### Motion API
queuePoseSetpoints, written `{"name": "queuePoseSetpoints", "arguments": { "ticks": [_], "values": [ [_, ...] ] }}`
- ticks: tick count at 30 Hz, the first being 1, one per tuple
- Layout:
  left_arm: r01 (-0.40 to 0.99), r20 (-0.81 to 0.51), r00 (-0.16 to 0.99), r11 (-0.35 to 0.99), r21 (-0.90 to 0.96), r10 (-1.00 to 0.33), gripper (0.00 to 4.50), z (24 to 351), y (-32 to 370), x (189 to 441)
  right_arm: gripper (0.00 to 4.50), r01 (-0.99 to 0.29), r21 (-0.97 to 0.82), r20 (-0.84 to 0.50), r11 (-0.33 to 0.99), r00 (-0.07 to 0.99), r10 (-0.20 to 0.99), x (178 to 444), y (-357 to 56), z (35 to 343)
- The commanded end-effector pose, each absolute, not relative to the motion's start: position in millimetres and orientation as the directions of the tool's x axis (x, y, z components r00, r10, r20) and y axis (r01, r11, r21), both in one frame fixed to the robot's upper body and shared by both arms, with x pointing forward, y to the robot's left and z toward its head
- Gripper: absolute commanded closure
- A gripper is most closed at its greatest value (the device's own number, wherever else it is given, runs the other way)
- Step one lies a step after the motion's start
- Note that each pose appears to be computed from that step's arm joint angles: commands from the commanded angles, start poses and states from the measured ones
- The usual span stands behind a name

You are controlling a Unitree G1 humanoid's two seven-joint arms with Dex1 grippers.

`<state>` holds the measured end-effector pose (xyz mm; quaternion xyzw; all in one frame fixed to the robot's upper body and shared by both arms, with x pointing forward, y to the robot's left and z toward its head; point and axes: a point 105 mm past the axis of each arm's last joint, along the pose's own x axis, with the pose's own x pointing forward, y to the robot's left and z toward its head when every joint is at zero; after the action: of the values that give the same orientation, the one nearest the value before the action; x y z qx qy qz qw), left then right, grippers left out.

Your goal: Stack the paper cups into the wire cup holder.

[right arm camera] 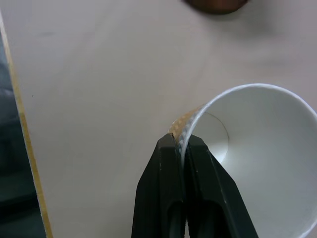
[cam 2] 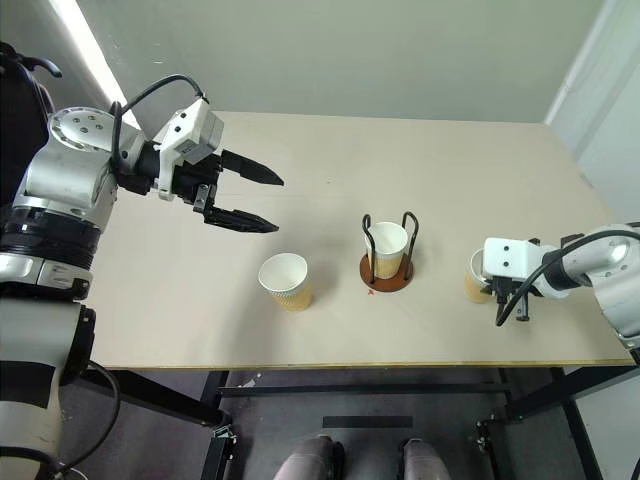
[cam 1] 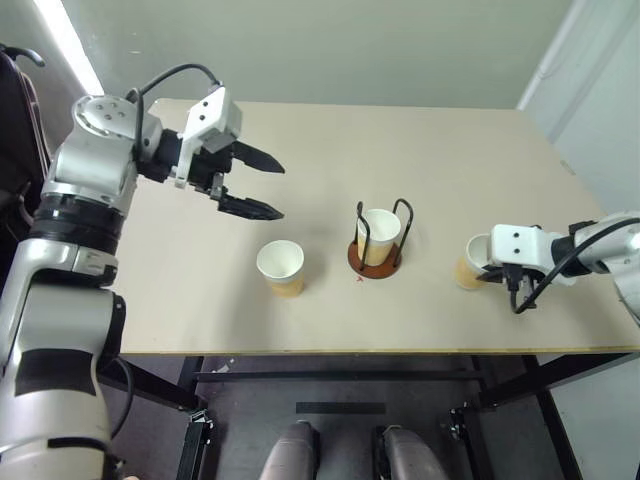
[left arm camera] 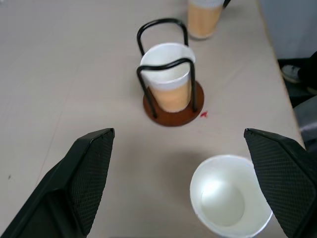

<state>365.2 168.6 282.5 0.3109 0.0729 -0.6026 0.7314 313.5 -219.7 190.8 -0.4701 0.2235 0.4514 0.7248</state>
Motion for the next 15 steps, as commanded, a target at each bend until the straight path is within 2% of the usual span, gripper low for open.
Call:
{"name": "queuePoseSetpoints", "arguments": {
  "ticks": [1, 4, 8, 11, 15],
  "values": [
    [0.903, -0.469, 0.264, 0.044, 0.428, -0.843, 0.00, 303, 169, 360, 4.47, -0.774, -0.609, -0.623, 0.174, 0.603, 0.499, 315, -209, 248],
    [0.901, -0.468, 0.266, 0.046, 0.431, -0.843, 0.00, 303, 169, 361, 4.47, -0.719, -0.671, -0.531, 0.181, 0.636, 0.560, 317, -191, 283],
    [0.901, -0.465, 0.264, 0.044, 0.431, -0.845, 0.00, 302, 168, 363, 4.47, -0.670, -0.726, -0.451, 0.158, 0.637, 0.626, 319, -165, 314],
    [0.902, -0.464, 0.260, 0.041, 0.430, -0.847, 0.00, 302, 166, 363, 4.47, -0.670, -0.731, -0.429, 0.126, 0.596, 0.679, 319, -143, 321],
    [0.903, -0.463, 0.257, 0.039, 0.428, -0.848, 0.00, 301, 166, 363, 4.47, -0.698, -0.714, -0.447, 0.054, 0.514, 0.733, 318, -113, 313]
  ]
}}
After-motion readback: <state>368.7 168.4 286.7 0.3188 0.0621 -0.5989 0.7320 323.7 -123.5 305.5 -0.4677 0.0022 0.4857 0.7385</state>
